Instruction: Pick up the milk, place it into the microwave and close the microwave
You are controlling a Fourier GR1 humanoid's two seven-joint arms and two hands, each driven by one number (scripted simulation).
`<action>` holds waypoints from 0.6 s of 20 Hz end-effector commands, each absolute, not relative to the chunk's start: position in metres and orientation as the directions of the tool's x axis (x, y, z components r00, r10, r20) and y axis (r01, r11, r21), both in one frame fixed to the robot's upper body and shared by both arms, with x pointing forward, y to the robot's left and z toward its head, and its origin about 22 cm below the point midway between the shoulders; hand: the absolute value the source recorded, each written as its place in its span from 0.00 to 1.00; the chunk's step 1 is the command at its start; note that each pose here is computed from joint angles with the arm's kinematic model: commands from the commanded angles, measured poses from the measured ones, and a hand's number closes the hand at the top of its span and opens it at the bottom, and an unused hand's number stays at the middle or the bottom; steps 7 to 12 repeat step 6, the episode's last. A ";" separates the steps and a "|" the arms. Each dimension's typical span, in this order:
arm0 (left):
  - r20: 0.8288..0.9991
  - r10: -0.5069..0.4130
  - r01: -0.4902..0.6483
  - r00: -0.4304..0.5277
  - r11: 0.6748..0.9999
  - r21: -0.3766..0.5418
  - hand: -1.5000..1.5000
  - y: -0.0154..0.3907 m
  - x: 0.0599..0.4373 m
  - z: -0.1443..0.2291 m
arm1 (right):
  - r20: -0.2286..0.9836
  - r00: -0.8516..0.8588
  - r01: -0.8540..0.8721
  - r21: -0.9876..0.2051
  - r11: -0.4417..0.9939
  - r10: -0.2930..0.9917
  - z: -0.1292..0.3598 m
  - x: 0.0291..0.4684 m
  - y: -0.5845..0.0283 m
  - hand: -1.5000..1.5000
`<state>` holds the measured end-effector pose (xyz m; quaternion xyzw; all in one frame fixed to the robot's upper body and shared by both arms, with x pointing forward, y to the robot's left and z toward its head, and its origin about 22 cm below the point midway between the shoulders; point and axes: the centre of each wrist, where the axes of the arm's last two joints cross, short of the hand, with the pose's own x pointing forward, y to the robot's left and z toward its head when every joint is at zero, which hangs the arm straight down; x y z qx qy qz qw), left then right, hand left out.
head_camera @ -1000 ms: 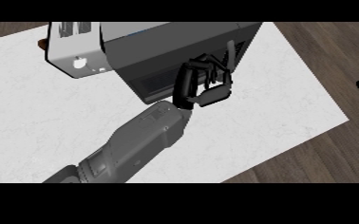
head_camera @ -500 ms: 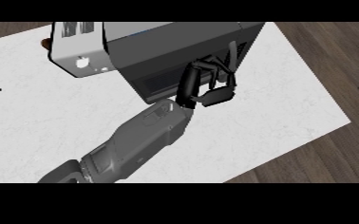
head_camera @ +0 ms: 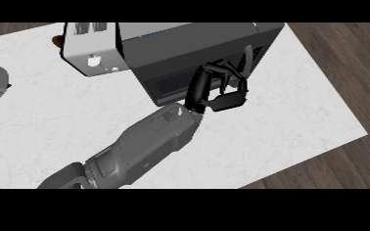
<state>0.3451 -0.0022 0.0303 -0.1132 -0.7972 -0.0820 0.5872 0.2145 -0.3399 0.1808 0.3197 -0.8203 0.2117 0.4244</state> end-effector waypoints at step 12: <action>0.991 0.008 0.048 -0.131 0.999 -0.002 0.00 0.034 0.357 -0.007 | 0.845 -0.423 -0.689 -0.066 0.722 -0.327 0.184 0.202 -0.344 0.00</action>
